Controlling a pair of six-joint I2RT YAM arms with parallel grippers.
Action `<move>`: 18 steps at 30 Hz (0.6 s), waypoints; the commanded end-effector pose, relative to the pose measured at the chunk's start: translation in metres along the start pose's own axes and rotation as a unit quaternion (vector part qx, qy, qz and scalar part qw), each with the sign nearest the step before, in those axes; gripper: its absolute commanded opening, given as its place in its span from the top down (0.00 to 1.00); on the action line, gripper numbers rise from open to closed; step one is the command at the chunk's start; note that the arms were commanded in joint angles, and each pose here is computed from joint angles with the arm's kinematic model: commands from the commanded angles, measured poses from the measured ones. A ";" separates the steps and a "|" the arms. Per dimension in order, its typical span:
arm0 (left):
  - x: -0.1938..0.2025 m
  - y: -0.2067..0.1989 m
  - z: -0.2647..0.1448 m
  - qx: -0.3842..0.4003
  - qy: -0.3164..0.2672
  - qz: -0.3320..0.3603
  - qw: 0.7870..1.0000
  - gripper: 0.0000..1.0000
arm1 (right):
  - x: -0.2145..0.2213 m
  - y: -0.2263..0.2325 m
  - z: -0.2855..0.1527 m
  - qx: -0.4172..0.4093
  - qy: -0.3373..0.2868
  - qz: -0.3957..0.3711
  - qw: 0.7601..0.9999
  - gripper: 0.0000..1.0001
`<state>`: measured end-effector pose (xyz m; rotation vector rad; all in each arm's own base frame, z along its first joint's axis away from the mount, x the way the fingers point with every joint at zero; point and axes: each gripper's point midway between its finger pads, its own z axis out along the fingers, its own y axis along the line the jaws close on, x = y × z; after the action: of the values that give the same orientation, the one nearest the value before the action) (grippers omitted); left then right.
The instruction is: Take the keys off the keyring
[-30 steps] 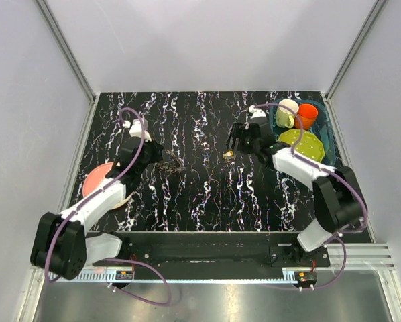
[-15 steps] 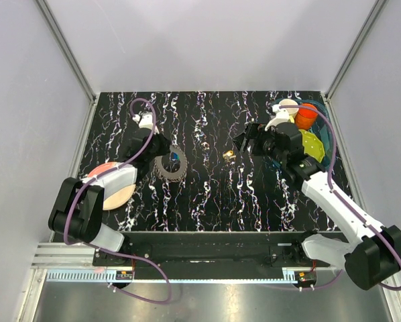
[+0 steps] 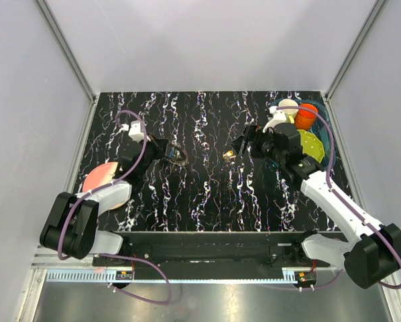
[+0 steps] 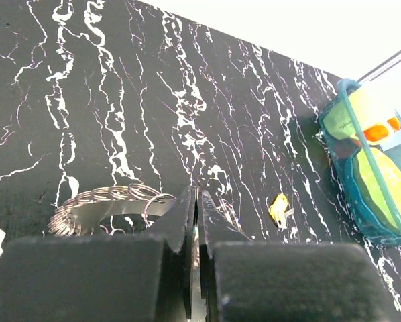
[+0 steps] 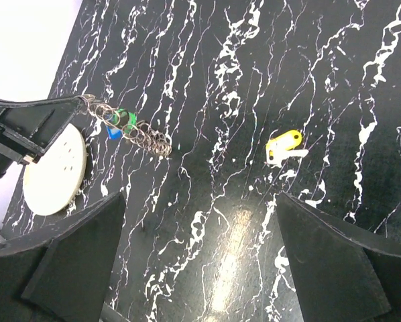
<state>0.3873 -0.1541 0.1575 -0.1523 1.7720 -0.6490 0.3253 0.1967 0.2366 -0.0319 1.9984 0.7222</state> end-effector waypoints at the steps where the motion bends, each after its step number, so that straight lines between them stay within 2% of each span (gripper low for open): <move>1: 0.035 0.034 -0.016 -0.061 0.025 -0.036 0.997 1.00 | 0.003 0.010 -0.002 -0.024 0.007 0.008 1.000 0.00; 6: 0.060 0.056 -0.033 -0.110 0.041 -0.070 0.991 1.00 | 0.008 0.007 -0.005 -0.020 0.014 0.011 1.000 0.00; 13: 0.067 0.056 -0.040 -0.117 0.054 -0.094 0.987 1.00 | 0.010 0.010 -0.007 -0.025 0.024 0.013 0.999 0.00; 18: 0.069 0.070 -0.055 -0.166 0.054 -0.101 0.979 1.00 | 0.010 0.010 -0.009 -0.024 0.023 0.011 0.999 0.00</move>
<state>0.3664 -0.1291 0.1508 -0.4224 1.7086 -0.6888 0.3153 0.2008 0.2215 -0.0381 2.0608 0.7596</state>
